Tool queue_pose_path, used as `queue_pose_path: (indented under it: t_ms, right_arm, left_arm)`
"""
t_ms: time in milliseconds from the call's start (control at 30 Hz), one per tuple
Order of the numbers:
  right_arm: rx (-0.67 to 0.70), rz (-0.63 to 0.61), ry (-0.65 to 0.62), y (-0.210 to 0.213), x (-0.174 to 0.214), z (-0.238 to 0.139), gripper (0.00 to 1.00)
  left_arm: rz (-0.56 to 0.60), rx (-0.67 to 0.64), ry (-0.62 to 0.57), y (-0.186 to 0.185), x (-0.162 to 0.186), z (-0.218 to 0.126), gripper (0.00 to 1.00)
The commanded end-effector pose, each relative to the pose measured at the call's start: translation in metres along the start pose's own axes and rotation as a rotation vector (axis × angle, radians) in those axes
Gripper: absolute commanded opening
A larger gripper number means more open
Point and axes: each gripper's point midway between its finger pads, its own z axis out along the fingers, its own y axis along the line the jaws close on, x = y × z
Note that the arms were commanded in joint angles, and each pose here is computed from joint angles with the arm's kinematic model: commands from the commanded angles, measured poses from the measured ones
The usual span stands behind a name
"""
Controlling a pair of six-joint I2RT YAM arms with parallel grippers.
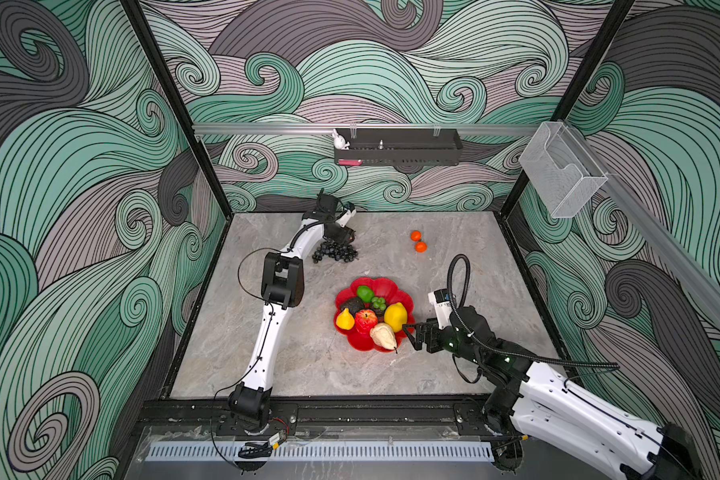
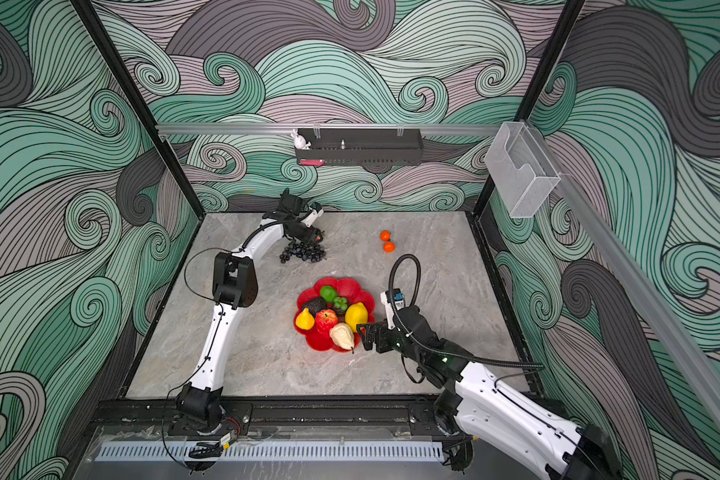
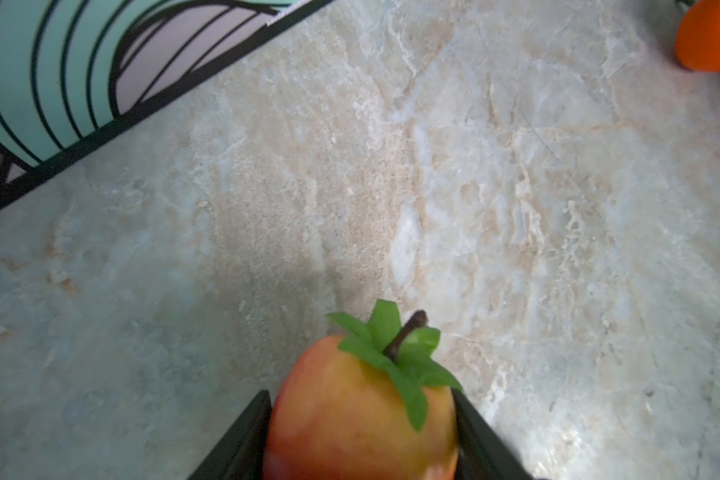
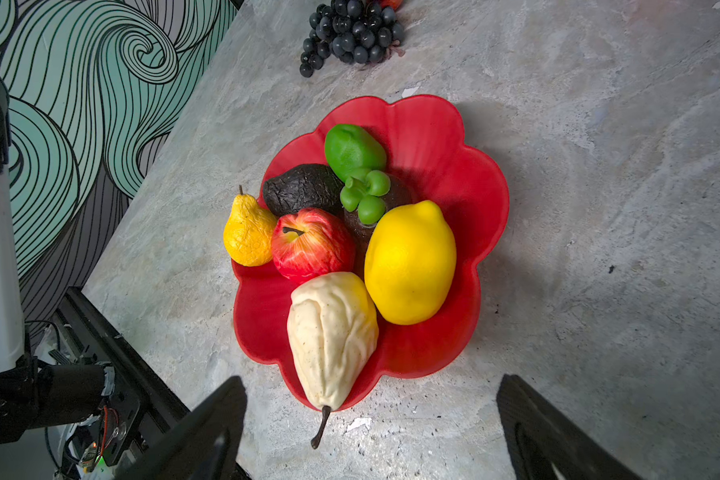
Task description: Place and organize the fake fruits in the fruit bowl
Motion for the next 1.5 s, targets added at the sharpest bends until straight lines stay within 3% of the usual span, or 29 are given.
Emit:
queue_pose_path:
  t_ms: [0,367,567,733,933,1167,1467]
  right_arm:
    - [-0.014,0.001,-0.016,0.002,-0.004,0.000,0.95]
    - [0.005,0.013,-0.039,0.000,-0.011,-0.010,0.95]
    - [0.011,0.028,-0.050,0.002,-0.017,-0.017,0.94]
    - [0.049,0.048,-0.075,-0.001,-0.028,-0.028,0.94]
    - [0.031,0.054,-0.115,0.007,-0.043,-0.046,0.93]
    - [-0.026,0.049,-0.178,0.020,-0.060,-0.061,0.88]
    - [-0.104,0.023,-0.209,0.040,-0.076,-0.073,0.78]
  left_arm:
    - [-0.002,-0.036,-0.125,-0.002,-0.048,-0.046,0.56]
    - [-0.017,0.011,-0.223,-0.024,-0.069,-0.093,0.56]
    - [-0.011,0.113,-0.314,-0.056,-0.072,-0.134,0.56]
    - [0.060,0.093,-0.339,-0.100,-0.062,-0.170,0.56]
    - [0.084,0.179,-0.425,-0.163,-0.038,-0.208,0.56]
    - [0.144,0.232,-0.471,-0.225,0.000,-0.230,0.55]
    - [0.213,0.236,-0.412,-0.277,0.047,-0.234,0.54]
